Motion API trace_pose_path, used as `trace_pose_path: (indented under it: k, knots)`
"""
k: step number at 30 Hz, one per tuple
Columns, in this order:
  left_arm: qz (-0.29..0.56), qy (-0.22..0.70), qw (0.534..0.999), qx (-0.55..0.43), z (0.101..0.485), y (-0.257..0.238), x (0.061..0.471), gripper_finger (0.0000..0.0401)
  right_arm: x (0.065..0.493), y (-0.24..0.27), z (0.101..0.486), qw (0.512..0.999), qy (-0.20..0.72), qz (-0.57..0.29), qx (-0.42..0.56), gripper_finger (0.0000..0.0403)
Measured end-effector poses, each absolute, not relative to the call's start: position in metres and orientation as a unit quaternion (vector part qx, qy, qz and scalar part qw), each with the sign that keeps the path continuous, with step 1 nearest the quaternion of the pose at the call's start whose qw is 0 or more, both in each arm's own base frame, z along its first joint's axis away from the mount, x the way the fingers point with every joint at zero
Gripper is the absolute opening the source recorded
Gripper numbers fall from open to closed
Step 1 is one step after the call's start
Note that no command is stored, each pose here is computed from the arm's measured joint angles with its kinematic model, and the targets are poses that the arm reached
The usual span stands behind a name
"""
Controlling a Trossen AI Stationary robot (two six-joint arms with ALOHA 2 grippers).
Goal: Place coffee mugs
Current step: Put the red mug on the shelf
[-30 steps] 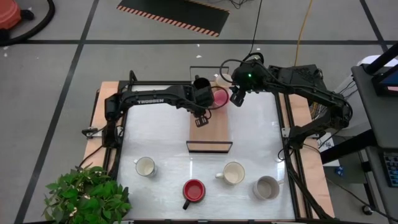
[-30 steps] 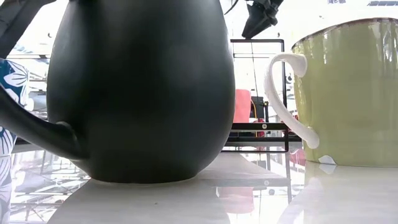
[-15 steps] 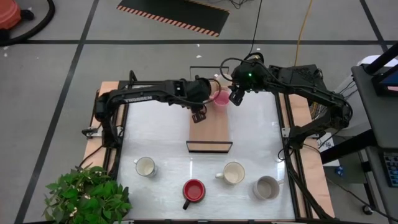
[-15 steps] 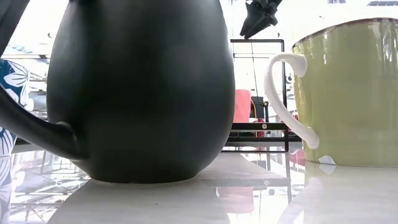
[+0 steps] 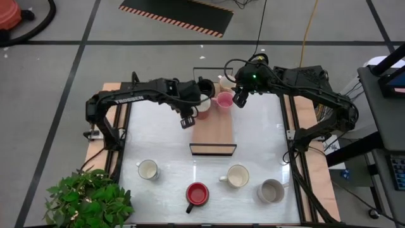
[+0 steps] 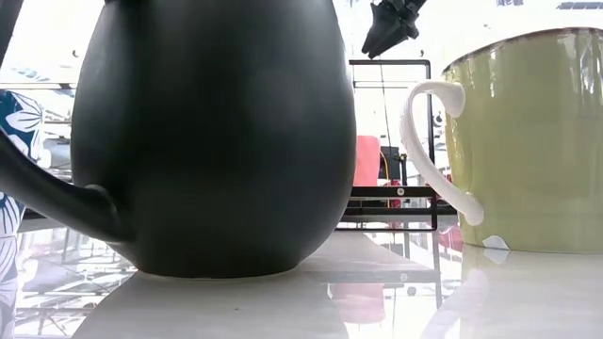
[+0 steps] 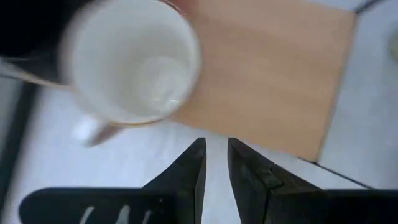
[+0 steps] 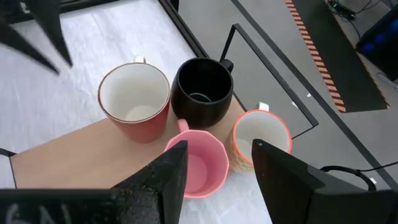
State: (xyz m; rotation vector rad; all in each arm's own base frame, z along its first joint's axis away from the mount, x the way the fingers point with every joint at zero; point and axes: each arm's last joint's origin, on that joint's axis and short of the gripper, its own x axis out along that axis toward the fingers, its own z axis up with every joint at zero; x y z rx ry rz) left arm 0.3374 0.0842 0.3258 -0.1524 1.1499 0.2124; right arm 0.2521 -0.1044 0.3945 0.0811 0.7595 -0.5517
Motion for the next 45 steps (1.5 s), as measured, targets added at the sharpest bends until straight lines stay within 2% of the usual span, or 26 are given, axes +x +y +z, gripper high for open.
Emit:
trace_pose_path:
  k: [5, 11, 21, 38, 45]
  knots:
    - [0.060, 0.565, 0.819, -0.083, 0.280, 0.080, 0.338, 0.0072, 0.252, -0.104, 0.394, 0.893, 0.365, -0.258, 0.051, 0.0171]
    - [0.089, 0.539, 0.835, -0.067, 0.246, 0.081, 0.343, 0.0072, 0.252, -0.103, 0.394, 0.895, 0.365, -0.249, 0.060, 0.0171]
    - [0.139, 0.485, 0.863, -0.033, 0.235, 0.092, 0.349, 0.0072, 0.254, -0.104, 0.396, 0.901, 0.350, -0.250, 0.057, 0.0171]
    - [0.132, 0.440, 0.888, -0.005, 0.239, 0.094, 0.358, 0.0072, 0.254, -0.105, 0.397, 0.897, 0.345, -0.268, 0.062, 0.0171]
    - [0.108, 0.455, 0.883, -0.047, 0.245, 0.084, 0.350, 0.0072, 0.254, -0.104, 0.396, 0.896, 0.341, -0.270, 0.090, 0.0171]
